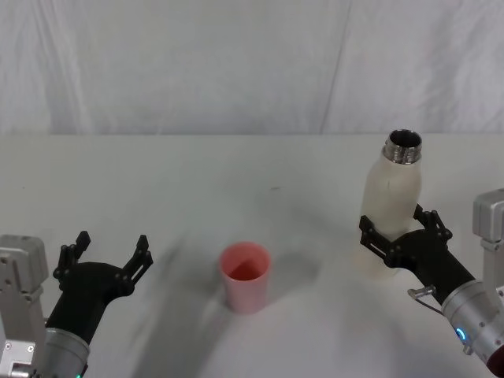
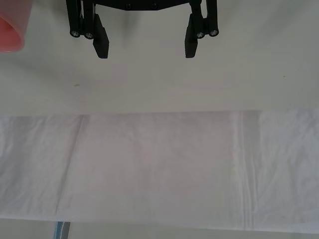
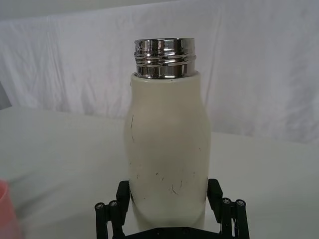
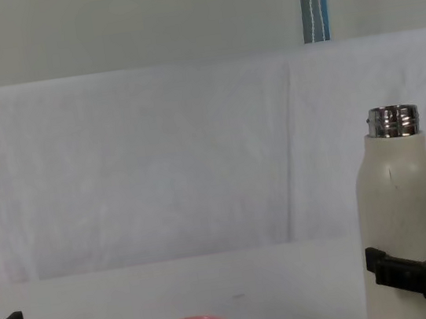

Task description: Grasp the thermos with one hand and pour water into the cup lid.

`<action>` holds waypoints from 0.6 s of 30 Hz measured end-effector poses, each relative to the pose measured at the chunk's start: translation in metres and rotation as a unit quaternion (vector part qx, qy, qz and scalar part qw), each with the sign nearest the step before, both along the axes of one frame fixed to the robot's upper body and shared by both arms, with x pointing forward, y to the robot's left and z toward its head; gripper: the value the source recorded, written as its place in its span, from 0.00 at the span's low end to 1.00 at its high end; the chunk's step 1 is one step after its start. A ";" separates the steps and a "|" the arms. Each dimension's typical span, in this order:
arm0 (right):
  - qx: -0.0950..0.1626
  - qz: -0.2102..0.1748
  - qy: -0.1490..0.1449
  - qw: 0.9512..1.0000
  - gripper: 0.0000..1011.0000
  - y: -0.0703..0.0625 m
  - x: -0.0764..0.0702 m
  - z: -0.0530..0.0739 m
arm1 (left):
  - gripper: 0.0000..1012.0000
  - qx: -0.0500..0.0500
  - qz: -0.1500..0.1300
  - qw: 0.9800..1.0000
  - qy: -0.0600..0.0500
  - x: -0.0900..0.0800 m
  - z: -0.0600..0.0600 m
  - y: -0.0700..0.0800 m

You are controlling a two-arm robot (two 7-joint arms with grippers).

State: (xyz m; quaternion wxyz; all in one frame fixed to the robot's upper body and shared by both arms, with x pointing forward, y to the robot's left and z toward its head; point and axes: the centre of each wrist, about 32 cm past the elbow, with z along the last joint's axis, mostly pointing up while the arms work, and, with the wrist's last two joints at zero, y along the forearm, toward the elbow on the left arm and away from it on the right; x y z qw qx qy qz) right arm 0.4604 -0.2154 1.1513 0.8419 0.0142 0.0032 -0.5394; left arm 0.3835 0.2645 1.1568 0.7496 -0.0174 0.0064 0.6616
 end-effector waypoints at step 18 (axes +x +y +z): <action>-0.002 0.007 0.000 1.000 0.99 0.003 0.009 0.000 | 0.99 0.000 0.000 1.000 0.000 0.000 0.000 0.000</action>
